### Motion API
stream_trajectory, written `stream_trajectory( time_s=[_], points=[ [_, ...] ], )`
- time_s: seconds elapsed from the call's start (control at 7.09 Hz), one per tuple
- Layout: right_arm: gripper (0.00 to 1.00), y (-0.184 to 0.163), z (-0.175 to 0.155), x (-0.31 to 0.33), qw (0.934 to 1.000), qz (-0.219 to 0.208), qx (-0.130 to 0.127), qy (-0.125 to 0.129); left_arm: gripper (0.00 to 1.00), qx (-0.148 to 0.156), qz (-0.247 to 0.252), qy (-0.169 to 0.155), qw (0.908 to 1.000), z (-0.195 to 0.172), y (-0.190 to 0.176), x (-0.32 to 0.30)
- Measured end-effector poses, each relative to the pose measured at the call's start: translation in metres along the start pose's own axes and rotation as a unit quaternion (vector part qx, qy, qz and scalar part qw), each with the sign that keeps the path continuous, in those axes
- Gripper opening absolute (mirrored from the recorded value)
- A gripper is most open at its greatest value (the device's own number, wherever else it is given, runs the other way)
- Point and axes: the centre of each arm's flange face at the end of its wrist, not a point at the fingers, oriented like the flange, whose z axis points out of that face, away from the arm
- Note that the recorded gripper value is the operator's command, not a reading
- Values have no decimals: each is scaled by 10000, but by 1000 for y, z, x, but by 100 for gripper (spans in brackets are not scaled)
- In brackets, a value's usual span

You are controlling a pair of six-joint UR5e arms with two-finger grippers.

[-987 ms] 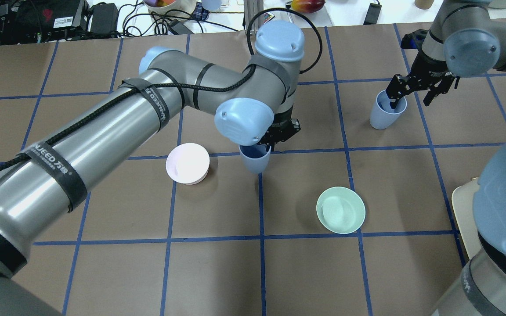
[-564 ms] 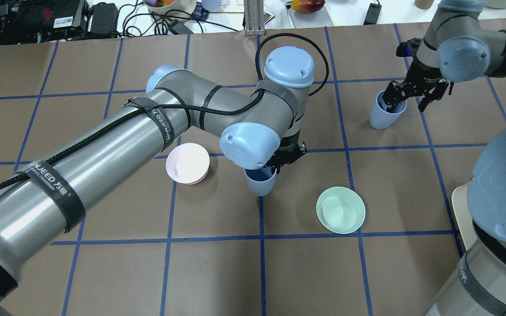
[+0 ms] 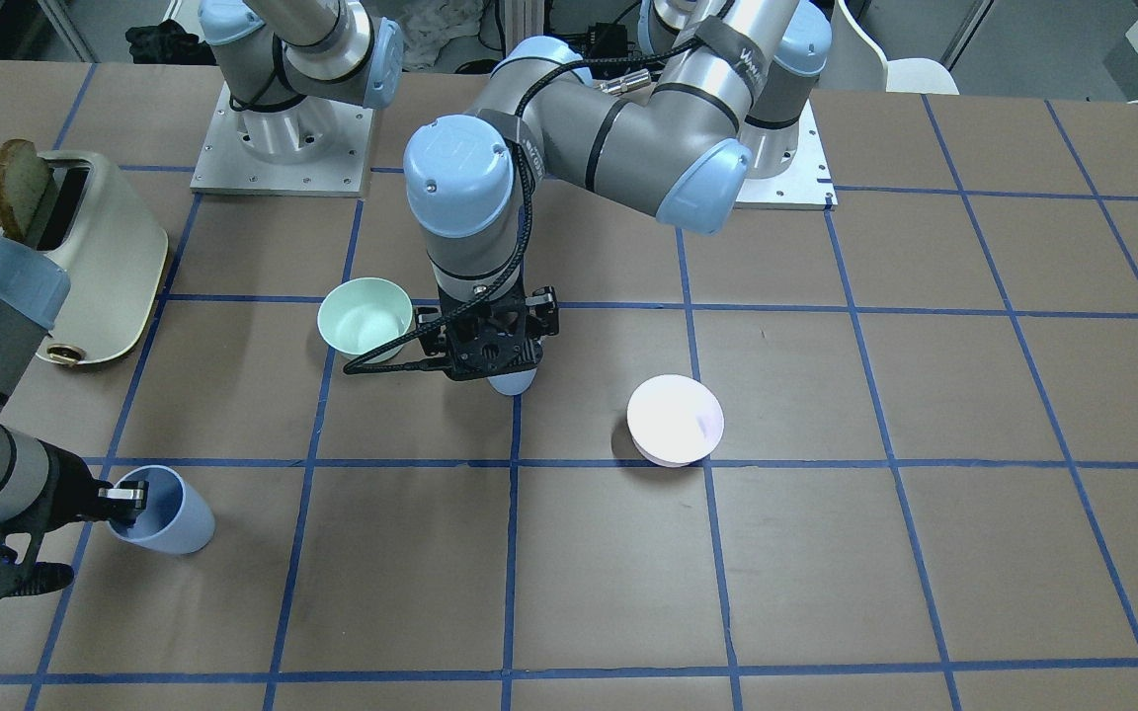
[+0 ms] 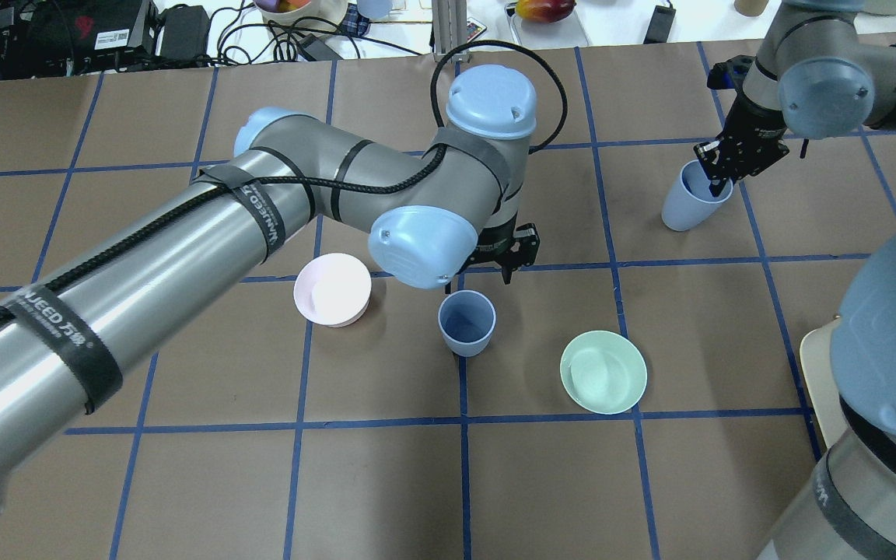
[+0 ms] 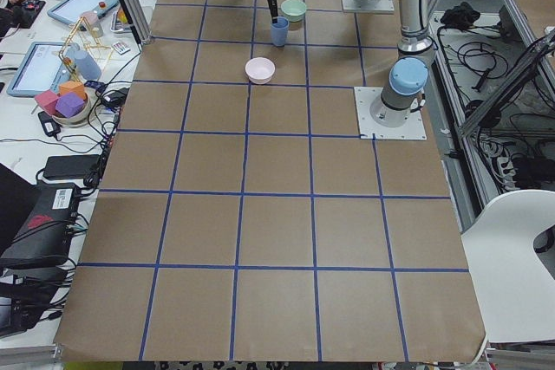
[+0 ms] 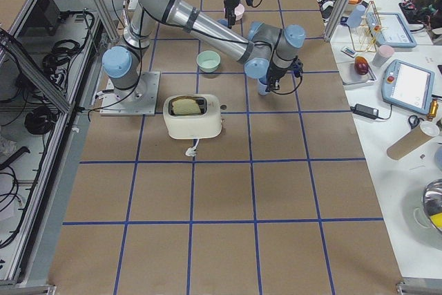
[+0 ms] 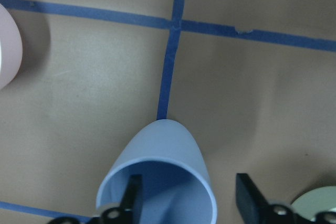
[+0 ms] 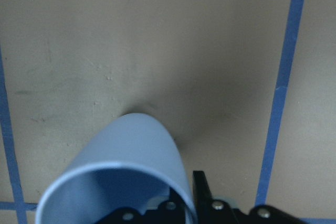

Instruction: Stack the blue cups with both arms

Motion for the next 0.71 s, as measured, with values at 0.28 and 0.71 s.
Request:
stream_trajectory(
  time_s=[0.28,0.71],
  points=[
    [0,5,-25,-5,9999,77,120,9,100,100,83,141,9998,-92,-43,-66],
    [0,50,-96,-81,9985,436,-10,-324,100,515,654,350,9959,-196,-56,-174]
  ],
)
